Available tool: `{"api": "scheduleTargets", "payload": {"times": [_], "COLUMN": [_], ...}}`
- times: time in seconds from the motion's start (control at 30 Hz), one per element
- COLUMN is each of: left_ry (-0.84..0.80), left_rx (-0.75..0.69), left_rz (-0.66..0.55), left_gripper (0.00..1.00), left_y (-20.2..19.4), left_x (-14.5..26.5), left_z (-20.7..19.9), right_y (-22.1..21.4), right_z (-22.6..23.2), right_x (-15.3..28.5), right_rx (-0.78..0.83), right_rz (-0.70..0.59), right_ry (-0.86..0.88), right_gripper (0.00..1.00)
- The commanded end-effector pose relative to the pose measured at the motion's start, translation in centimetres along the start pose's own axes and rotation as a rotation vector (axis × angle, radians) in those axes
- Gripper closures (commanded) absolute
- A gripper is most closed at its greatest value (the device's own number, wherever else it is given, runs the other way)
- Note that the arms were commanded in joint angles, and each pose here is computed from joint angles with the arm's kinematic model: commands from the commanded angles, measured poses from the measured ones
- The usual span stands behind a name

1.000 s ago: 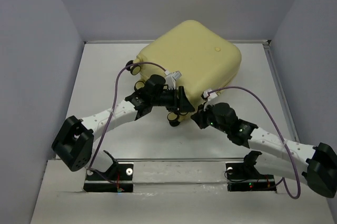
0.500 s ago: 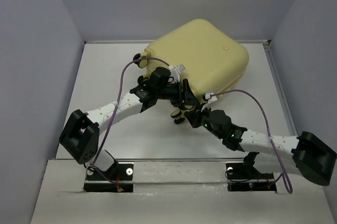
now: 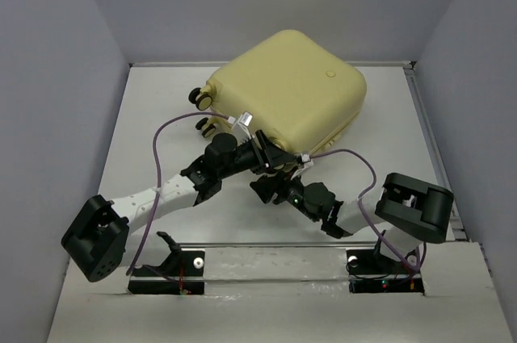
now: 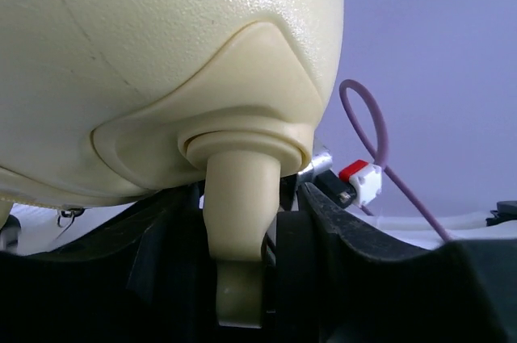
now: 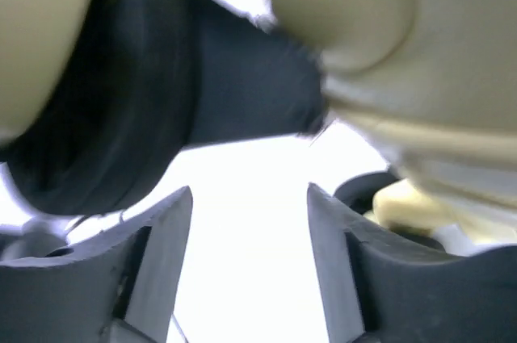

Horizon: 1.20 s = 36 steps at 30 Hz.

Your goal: Pack the luggage

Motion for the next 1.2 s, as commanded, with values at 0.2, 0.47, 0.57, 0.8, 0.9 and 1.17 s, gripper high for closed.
{"api": "scheduleTargets", "payload": {"times": [0.2, 0.47, 0.57, 0.8, 0.9, 1.17], "left_ry": [-0.205, -0.227, -0.221, -0.217, -0.219, -0.235], "left_rx": [-0.099, -0.045, -0.038, -0.042, -0.04, -0.044], "left_rz": [-0.261, -0.238, -0.232, -0.247, -0.236, -0.212], "left_gripper": [0.01, 0.01, 0.01, 0.01, 0.01, 0.01], "left_y": [3.4, 2.8, 2.7, 2.8, 2.6, 1.9], "left_x": [3.4, 2.8, 2.7, 3.4, 3.4, 3.5], "left_z": [-5.5, -4.5, -4.2, -4.0, -3.9, -3.7], "right_y": [1.3, 5.1, 6.3, 8.2, 9.2, 11.6], "right_z": [-1.2, 3.0, 5.1, 8.6, 9.6, 8.7], "right_x": [8.3, 10.0, 8.3, 4.4, 3.3, 1.3], "right_rx": [0.094, 0.188, 0.243, 0.308, 0.315, 0.264], "right_rz": [0.169, 0.159, 0.141, 0.099, 0.056, -0.124], "right_ry": [-0.189, -0.138, -0.126, -0.128, -0.143, -0.293], "right_gripper": [0.03, 0.0, 0.0, 0.0, 0.0, 0.18]}}
Point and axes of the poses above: each gripper's point midway between its finger pads, its own x axis back along the fingers, its own z axis along the line the jaws close on, y = z × x, the point moved 3 cm from there along x, back along the fingers, and after that the axes turned 13 degrees about -x, right-handed, at the moved point
